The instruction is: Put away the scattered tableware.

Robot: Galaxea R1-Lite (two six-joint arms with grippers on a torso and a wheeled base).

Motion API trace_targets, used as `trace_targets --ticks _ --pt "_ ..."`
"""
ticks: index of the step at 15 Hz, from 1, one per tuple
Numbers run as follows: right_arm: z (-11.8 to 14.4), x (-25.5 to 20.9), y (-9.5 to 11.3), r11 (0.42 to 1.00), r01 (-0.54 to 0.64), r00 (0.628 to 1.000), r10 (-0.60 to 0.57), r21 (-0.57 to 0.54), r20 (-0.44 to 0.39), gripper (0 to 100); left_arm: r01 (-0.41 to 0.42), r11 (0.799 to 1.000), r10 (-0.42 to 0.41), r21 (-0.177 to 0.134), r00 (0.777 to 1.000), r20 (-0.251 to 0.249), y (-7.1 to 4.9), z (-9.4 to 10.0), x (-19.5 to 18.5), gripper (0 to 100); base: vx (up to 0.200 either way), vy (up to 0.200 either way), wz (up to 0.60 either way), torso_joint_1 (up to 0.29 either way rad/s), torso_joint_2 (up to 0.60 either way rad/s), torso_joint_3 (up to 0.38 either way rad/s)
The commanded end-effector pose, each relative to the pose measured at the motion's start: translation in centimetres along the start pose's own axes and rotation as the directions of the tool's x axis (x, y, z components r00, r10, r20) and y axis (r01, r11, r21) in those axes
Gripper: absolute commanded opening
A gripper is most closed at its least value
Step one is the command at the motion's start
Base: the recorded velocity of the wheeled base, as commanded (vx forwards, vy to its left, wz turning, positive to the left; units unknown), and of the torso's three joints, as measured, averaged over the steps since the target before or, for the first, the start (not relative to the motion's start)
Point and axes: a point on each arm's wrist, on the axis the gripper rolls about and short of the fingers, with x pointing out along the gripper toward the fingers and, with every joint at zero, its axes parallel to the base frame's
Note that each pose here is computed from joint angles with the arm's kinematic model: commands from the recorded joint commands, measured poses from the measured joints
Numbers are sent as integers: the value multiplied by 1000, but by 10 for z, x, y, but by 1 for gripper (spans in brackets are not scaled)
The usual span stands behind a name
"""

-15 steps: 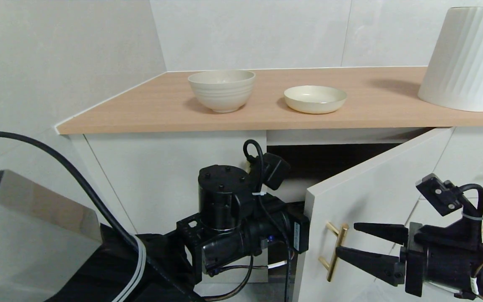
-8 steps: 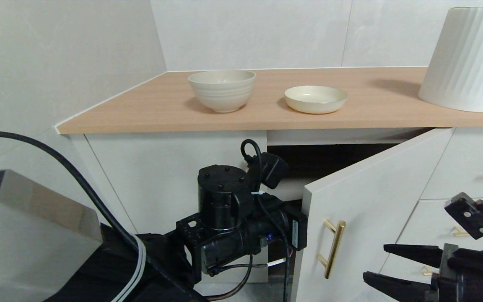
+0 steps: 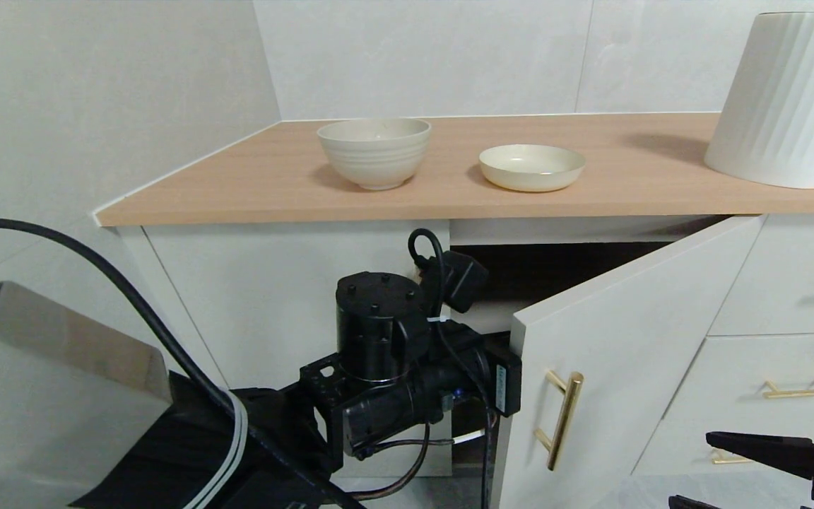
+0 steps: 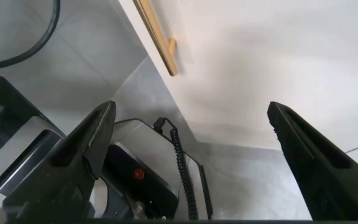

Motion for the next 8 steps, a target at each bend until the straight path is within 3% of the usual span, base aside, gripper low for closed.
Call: trace_targets --ticks 1,3,8 --pt "0 -2 0 1000 -1 1000 1 -1 5 100 0 1000 0 0 1000 2 -1 3 1 0 -200 0 0 7 -2 2" --pt "0 -3 1 1000 -2 1000 2 -3 14 100 2 1000 -2 0 1000 3 -1 7 5 0 -200 0 0 0 0 5" --pt "2 -8 2 1000 -8 999 9 -9 42 100 -6 1000 6 -5 1000 -26 4 3 28 0 0 0 0 0 0 0"
